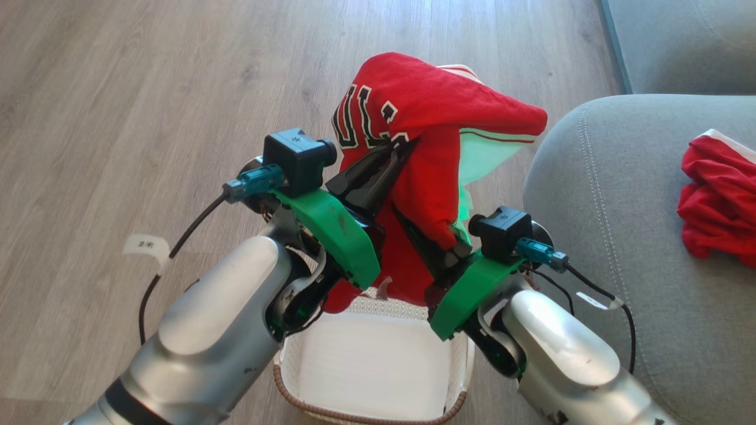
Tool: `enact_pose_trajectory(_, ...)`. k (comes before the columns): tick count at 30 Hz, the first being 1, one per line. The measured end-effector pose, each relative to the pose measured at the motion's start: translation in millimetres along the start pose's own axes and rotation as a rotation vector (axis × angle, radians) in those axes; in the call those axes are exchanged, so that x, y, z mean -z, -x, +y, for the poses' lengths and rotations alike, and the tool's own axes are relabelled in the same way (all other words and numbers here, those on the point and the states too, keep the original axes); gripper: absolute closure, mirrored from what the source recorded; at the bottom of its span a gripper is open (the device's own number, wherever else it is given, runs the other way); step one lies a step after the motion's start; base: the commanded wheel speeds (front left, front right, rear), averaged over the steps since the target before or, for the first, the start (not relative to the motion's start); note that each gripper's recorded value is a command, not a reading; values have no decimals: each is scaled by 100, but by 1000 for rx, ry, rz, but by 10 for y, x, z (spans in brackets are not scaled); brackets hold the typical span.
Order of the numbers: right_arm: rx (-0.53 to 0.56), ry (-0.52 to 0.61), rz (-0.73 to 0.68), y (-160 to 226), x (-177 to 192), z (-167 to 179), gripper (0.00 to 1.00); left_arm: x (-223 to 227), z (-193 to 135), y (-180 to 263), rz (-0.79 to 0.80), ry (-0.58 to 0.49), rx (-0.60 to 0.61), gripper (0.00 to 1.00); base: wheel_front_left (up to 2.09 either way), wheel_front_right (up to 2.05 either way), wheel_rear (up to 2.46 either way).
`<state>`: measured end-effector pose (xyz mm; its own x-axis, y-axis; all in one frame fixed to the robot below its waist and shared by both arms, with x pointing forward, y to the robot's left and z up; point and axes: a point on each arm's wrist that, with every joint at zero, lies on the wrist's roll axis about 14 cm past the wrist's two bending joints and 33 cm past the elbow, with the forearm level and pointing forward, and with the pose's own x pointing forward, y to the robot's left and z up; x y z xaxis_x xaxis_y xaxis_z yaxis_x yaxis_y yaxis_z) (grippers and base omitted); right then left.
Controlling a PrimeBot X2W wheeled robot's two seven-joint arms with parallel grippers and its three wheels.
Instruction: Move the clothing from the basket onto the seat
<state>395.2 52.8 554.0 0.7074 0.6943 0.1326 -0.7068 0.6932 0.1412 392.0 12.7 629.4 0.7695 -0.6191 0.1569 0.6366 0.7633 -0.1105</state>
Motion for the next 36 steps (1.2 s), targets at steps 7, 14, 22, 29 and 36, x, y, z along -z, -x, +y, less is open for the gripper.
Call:
enact_pose_trajectory(7,-5,2,-8,-13,-18,13,100,19,13,-6,4,3,-2,100,0,0,0)
enact_pose_trajectory(14,11,4,-51,0,-150,-36,100,42,23,-27,5,3,-5,100,0,0,0)
enact_pose_trajectory(22,104,-19,-95,257,-215,-271,100,77,-34,-70,9,20,13,55,0,0,0)
enact_pose_trajectory(29,229,7,-143,551,-356,-646,100,121,-126,-123,18,25,48,0,0,0,0)
enact_pose_trajectory(36,327,42,-224,800,-629,-906,100,275,-354,-178,50,47,122,0,0,0,0)
